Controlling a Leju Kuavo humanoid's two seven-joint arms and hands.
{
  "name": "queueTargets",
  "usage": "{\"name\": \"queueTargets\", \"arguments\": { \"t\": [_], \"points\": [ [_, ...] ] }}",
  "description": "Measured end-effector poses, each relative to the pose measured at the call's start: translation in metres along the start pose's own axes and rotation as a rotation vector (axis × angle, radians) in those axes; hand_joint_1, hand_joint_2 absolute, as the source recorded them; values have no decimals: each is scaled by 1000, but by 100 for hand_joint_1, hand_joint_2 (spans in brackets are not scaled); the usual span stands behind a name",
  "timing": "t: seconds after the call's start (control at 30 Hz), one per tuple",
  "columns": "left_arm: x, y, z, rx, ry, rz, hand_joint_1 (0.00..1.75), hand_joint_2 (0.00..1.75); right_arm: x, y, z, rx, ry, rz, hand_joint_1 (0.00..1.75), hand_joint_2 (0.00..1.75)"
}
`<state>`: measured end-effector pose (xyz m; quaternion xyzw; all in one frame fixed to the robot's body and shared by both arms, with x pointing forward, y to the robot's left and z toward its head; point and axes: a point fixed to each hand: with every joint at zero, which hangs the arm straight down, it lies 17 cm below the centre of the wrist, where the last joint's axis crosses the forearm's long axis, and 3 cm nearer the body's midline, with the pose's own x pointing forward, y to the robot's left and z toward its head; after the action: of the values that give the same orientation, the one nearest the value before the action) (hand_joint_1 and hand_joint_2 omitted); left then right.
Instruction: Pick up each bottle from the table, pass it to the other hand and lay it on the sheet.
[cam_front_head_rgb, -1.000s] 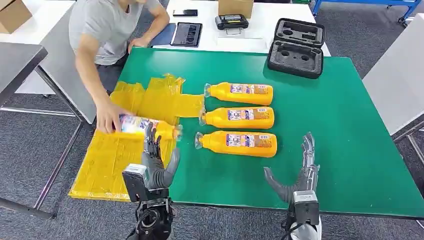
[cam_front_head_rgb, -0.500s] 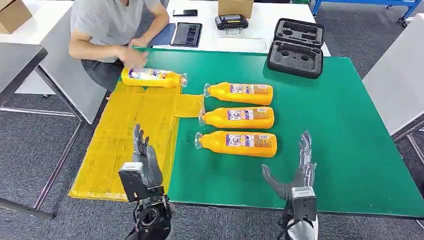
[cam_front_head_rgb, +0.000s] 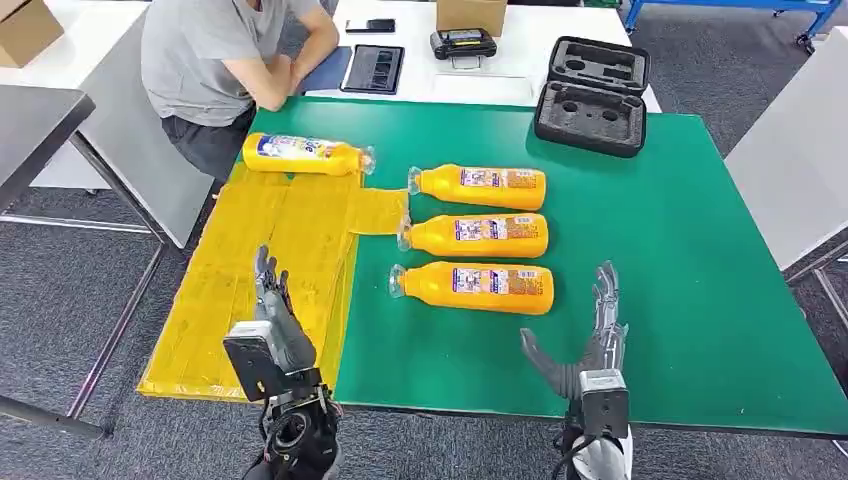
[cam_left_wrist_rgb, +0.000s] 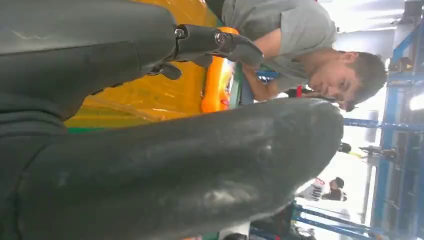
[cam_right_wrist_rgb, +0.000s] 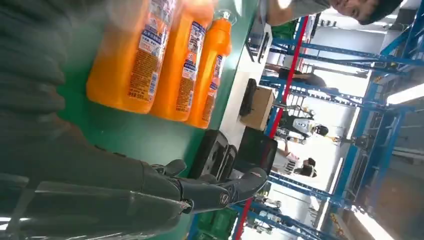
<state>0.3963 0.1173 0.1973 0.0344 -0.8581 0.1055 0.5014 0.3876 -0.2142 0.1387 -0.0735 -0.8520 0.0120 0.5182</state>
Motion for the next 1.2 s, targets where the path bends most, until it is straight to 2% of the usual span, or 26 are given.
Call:
{"name": "queueTargets", "arguments": {
  "t": [0.17,0.3,0.33,0.43,0.5,0.8,1.2],
  "points": [
    [11,-2,-3,-10,-45,-27,0,0,-2,-3,1,-16,7,6,0,175],
    [18,-10,2,-35,-85,-83,0,0,0,-2,5,-22,-12,103,0,175],
    [19,-13,4,-49,-93,-89,0,175,1,-1,6,-19,-22,134,0,175],
    [24,-20,5,-82,-119,-101,0,175,-6,13,11,70,-58,307,0,175],
    [25,-27,4,-98,-124,-89,0,175,-18,18,14,128,-51,361,0,175],
    [24,-67,18,-263,-113,-3,0,175,-85,3,14,294,63,581,0,175],
    [35,-99,25,-376,-163,8,0,175,-112,4,0,396,105,705,0,175]
  ]
}}
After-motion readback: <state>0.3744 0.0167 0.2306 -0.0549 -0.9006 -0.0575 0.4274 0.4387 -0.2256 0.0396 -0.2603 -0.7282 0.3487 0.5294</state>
